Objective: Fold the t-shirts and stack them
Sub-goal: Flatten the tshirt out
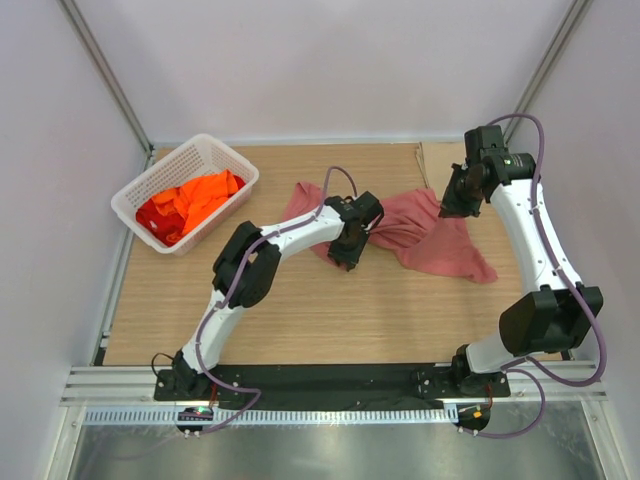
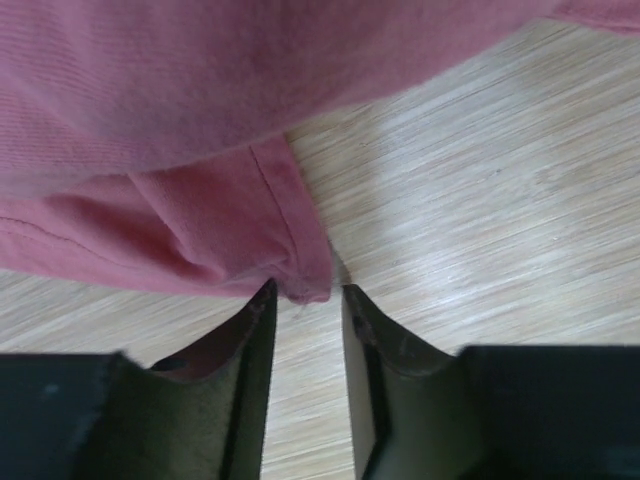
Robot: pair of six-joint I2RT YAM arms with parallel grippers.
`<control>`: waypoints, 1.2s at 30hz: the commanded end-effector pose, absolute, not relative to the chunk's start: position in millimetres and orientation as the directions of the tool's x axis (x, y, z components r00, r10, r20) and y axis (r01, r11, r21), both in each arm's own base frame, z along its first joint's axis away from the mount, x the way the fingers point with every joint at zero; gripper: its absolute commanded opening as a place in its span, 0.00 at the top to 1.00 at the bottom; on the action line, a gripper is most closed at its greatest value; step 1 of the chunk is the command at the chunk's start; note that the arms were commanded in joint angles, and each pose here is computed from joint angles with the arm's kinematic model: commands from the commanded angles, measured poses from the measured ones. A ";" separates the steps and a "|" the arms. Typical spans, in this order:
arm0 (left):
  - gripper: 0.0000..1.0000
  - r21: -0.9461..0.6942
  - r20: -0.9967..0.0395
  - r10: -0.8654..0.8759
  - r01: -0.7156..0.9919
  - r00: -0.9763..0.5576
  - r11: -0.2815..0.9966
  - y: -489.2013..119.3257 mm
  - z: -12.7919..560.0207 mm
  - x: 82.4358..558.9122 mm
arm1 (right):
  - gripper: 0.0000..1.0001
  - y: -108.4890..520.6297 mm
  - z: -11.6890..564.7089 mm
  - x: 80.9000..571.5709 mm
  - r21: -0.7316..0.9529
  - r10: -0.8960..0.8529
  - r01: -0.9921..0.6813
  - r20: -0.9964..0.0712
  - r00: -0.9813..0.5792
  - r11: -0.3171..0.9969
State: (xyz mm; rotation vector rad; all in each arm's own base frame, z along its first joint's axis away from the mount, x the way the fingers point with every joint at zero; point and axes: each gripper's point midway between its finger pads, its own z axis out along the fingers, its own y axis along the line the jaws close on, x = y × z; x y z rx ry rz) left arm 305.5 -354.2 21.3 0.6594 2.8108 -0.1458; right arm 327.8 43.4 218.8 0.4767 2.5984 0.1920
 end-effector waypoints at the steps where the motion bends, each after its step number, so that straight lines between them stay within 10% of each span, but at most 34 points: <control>1: 0.69 -0.030 -0.288 0.432 0.459 -0.855 0.888 -358.7 19.9 314.8 | 0.98 44.6 232.2 323.8 0.233 0.348 0.265 -0.483 -0.803 0.936; 8: 1.00 0.032 -0.296 0.446 0.458 -0.845 0.889 -349.3 20.3 320.9 | 0.98 46.1 228.6 323.1 0.232 0.338 0.255 -0.477 -0.811 0.939; 36: 1.00 0.093 -0.810 -0.074 -0.251 -0.582 0.963 -58.1 364.2 286.5 | 0.99 28.0 398.4 408.3 0.401 0.459 0.225 -0.746 -0.482 0.888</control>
